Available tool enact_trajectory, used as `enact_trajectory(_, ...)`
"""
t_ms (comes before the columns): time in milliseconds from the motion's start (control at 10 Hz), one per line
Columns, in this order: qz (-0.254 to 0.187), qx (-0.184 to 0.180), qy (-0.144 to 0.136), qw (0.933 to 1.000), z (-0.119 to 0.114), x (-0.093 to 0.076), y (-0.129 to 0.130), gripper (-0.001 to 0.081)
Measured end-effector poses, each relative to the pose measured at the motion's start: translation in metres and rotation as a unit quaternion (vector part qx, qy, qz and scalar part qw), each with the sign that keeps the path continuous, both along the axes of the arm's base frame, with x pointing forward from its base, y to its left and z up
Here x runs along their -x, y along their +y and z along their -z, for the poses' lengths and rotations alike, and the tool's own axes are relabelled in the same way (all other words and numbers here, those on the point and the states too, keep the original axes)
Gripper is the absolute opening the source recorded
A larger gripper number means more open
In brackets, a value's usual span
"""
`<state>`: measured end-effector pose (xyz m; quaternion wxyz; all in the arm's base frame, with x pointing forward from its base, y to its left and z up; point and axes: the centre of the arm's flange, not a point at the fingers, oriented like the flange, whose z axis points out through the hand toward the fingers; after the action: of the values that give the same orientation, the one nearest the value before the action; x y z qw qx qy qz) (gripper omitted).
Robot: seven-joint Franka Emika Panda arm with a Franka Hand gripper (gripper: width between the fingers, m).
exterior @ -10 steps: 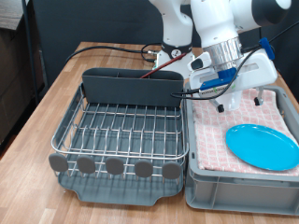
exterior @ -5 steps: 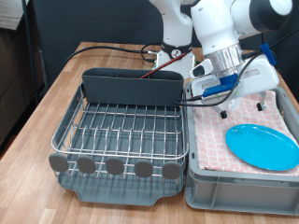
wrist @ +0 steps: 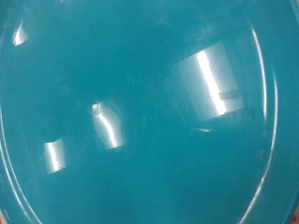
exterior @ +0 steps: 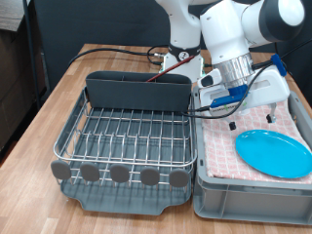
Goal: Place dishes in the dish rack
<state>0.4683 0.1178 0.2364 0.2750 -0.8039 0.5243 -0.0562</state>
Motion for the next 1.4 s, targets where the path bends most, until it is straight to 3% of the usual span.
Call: enact_trajectory(1400,0.002,0.001,0.013,0.9999,0.017,-0.014,0.003,0.0802)
